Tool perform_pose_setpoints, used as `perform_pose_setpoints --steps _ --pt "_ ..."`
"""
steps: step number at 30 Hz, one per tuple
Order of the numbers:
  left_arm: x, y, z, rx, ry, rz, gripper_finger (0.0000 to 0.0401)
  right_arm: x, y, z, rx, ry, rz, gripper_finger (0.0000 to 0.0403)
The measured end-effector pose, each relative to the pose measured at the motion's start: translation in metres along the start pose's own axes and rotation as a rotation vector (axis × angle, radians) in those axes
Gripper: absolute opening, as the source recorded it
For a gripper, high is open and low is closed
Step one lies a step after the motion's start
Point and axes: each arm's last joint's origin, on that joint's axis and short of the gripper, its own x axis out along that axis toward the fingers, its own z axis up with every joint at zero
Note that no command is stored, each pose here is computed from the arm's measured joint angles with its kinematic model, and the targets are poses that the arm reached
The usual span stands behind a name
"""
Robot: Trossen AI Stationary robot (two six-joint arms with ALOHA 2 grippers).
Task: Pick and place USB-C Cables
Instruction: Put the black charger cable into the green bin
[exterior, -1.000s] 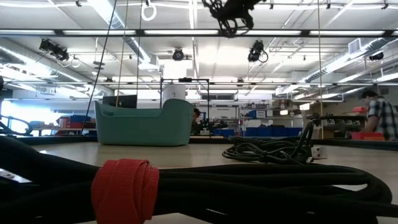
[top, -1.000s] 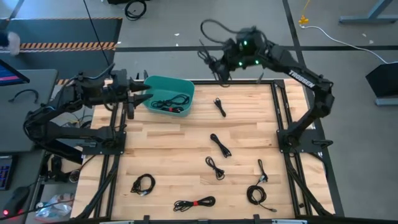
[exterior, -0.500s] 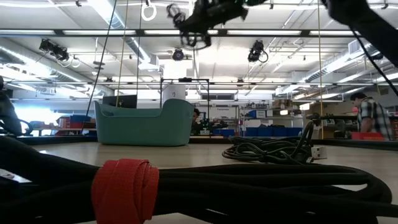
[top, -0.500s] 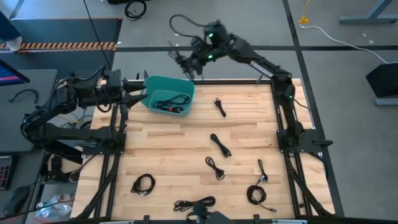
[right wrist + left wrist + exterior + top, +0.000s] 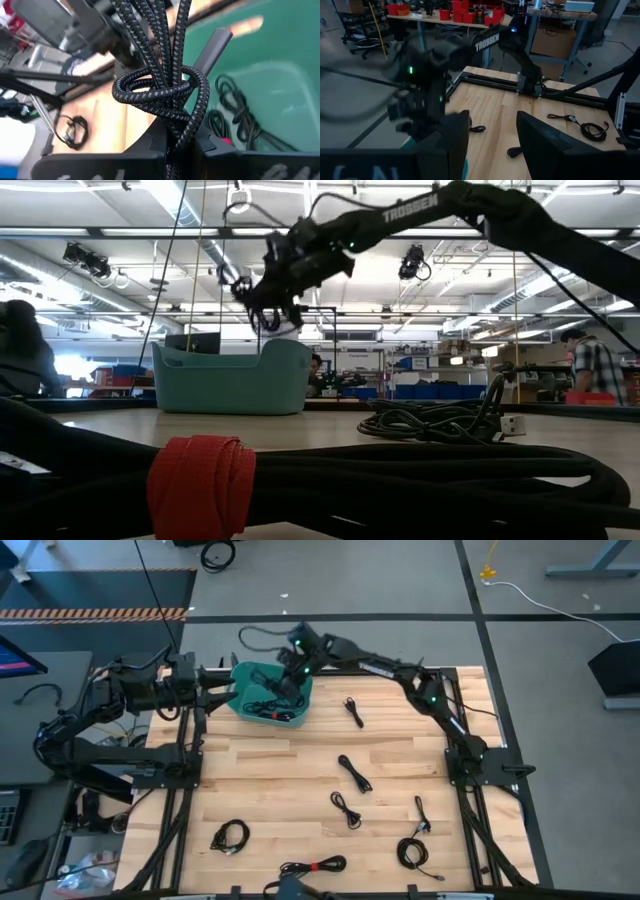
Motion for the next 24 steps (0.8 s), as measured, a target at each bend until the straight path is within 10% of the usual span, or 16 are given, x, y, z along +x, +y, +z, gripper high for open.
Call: perform_pose_setpoints --steps 24 --pt "0.0 0.0 0.0 -0.002 0.0 0.0 0.0172 0.039 0.001 -0.065 -0.106 0.467 -0.189 0.0031"
